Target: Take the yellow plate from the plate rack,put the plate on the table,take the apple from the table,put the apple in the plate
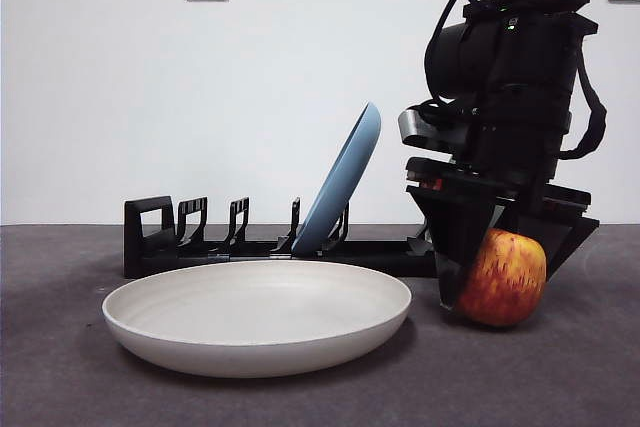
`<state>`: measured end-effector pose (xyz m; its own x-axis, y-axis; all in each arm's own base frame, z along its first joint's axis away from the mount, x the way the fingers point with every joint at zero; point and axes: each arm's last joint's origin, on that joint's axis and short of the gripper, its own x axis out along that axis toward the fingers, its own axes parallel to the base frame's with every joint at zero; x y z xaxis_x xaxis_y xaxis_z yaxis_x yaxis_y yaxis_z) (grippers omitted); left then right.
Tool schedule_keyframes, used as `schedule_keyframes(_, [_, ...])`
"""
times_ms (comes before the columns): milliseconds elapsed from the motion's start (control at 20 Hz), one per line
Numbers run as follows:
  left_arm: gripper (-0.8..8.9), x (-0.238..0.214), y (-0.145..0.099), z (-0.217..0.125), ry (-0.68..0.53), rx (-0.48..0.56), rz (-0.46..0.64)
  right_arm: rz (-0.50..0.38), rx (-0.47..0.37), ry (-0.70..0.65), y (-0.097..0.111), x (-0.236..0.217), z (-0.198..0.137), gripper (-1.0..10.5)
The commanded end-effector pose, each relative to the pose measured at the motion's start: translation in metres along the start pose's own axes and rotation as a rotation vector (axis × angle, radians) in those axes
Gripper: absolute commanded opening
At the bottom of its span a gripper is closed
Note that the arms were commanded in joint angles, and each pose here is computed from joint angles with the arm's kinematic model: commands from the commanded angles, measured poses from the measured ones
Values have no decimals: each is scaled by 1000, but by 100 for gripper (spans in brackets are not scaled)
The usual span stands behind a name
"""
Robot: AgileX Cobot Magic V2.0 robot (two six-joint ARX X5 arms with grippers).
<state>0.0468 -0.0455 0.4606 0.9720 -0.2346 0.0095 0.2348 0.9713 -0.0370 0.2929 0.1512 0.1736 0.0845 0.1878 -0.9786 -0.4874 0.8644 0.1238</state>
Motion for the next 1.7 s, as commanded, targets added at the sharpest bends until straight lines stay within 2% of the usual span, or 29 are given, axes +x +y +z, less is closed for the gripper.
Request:
schedule_keyframes(50, [287, 0, 0, -2, 8, 23, 11, -4, -8, 7, 1, 2, 0, -12])
schedule_keyframes(300, [287, 0, 0, -2, 12, 27, 11, -7, 7, -36, 2, -11, -1, -12])
schedule_keyframes(550, [286, 0, 0, -2, 12, 27, 11, -3, -11, -299, 16, -91, -14, -13])
schedule_keyframes(750, [286, 0, 0, -2, 12, 28, 9, 33, -76, -465, 43, -141, -16, -13])
schedule_keyframes(900, [286, 0, 0, -3, 13, 44, 2, 75, -167, -505, 73, -152, -8, -13])
schedule_keyframes(1050, [286, 0, 0, -4, 24, 59, 3, 109, -260, -462, 108, -138, 7, -13])
schedule_keyframes(1200, [286, 0, 0, -6, 40, 79, 3, 117, -315, -371, 134, -103, 23, -13])
schedule_keyframes(1450, [286, 0, 0, -9, 60, 104, 3, 68, -330, -200, 144, -34, 38, -13])
schedule_keyframes(1550, [286, 0, 0, -9, 62, 106, 3, 34, -330, -160, 143, -11, 43, -13])
schedule_keyframes(1700, [286, 0, 0, -10, 64, 108, 3, 29, -337, -127, 143, 15, 47, -13])
